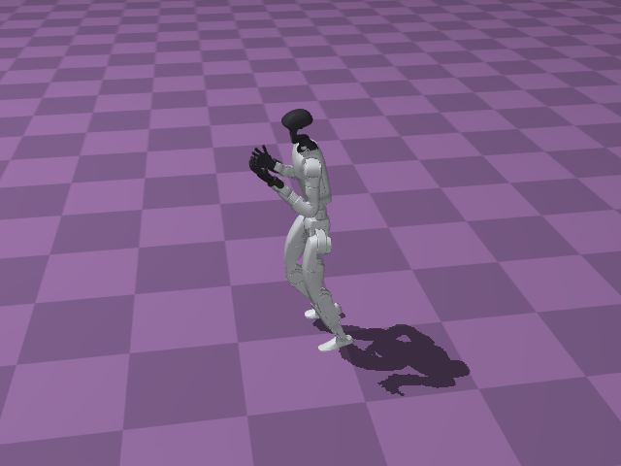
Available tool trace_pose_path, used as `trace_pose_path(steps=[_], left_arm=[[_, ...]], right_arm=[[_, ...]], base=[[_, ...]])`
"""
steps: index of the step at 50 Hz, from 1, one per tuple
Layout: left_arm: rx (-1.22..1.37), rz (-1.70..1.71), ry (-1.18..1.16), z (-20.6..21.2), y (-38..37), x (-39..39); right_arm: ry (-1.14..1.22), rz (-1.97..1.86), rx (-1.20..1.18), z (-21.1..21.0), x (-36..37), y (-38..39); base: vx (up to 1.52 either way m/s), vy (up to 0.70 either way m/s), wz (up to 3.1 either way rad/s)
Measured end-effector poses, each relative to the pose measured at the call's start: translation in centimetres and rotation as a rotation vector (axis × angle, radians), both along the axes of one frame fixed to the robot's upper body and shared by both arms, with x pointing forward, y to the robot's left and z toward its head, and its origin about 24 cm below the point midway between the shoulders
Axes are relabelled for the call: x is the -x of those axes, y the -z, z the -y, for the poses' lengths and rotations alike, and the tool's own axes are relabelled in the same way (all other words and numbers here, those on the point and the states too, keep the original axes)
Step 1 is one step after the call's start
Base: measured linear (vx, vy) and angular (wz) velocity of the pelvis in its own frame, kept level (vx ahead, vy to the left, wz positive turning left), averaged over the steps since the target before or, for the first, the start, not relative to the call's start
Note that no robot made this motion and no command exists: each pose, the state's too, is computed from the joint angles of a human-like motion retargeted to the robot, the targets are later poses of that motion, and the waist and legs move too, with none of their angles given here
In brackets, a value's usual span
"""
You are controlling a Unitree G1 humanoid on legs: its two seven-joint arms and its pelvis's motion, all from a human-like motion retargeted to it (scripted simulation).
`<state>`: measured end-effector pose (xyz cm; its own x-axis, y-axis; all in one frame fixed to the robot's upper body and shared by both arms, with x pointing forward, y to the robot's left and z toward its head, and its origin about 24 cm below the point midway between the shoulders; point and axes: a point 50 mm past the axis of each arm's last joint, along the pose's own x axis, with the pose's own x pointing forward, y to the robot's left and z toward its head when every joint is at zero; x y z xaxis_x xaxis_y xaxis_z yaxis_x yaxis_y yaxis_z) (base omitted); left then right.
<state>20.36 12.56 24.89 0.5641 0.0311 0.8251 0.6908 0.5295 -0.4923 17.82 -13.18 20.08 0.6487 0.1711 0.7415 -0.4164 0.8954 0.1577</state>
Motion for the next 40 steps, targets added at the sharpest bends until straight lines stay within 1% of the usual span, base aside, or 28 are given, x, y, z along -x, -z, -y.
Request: trace_pose_path(steps=[2,5,8,13,18,22,24,28,30,35,38,40], left_arm=[[-0.054,0.114,-0.008,1.0,-2.5,-0.3],[-0.063,0.294,-0.024,1.6,-5.7,0.7],[-0.013,0.339,-0.005,1.9,-6.1,1.8],[-0.064,0.222,-0.044,1.4,-3.8,0.9],[-0.073,-0.007,-0.117,0.7,0.1,-0.3],[-0.005,-0.218,-0.080,-0.8,3.8,-0.7],[-0.015,-0.279,-0.062,-1.5,5.0,0.0],[-0.090,-0.306,-0.037,-2.4,5.7,2.1],[-0.097,-0.313,-0.006,-2.4,5.9,2.6],[-0.126,-0.366,-0.033,-2.6,7.3,2.7],[-0.103,-0.360,-0.034,-1.5,7.3,1.4],[-0.085,-0.305,-0.001,-0.1,6.0,0.0]], right_arm=[[0.026,-0.027,-0.005,0.2,-0.2,0.5],[-0.059,-0.044,-0.065,0.0,0.3,0.5],[-0.122,-0.014,-0.035,0.2,0.8,-0.2],[-0.063,0.011,0.050,0.5,0.3,-0.6],[-0.029,0.110,0.024,-1.3,-0.6,-2.1],[-0.057,0.263,0.042,-3.3,-1.7,-5.0],[-0.083,0.317,0.009,-3.6,-1.5,-6.2],[-0.131,0.338,-0.109,-3.4,0.1,-6.6],[-0.142,0.327,-0.123,-3.4,0.5,-6.3],[-0.067,0.320,0.027,-3.0,0.3,-5.3],[-0.024,0.306,0.082,-3.3,-0.1,-4.7],[0.055,0.281,0.129,-3.1,-0.7,-4.0]], base=[[0.00,0.02,-0.19],[0.06,0.00,-0.68],[0.07,-0.07,-0.61],[0.00,-0.15,-0.37],[-0.11,-0.13,-0.40],[-0.06,-0.08,-0.45],[0.07,-0.05,-0.38],[0.16,0.02,0.02],[0.15,0.08,0.24],[0.07,0.12,0.55],[-0.04,0.10,0.76],[-0.08,0.06,0.74]])
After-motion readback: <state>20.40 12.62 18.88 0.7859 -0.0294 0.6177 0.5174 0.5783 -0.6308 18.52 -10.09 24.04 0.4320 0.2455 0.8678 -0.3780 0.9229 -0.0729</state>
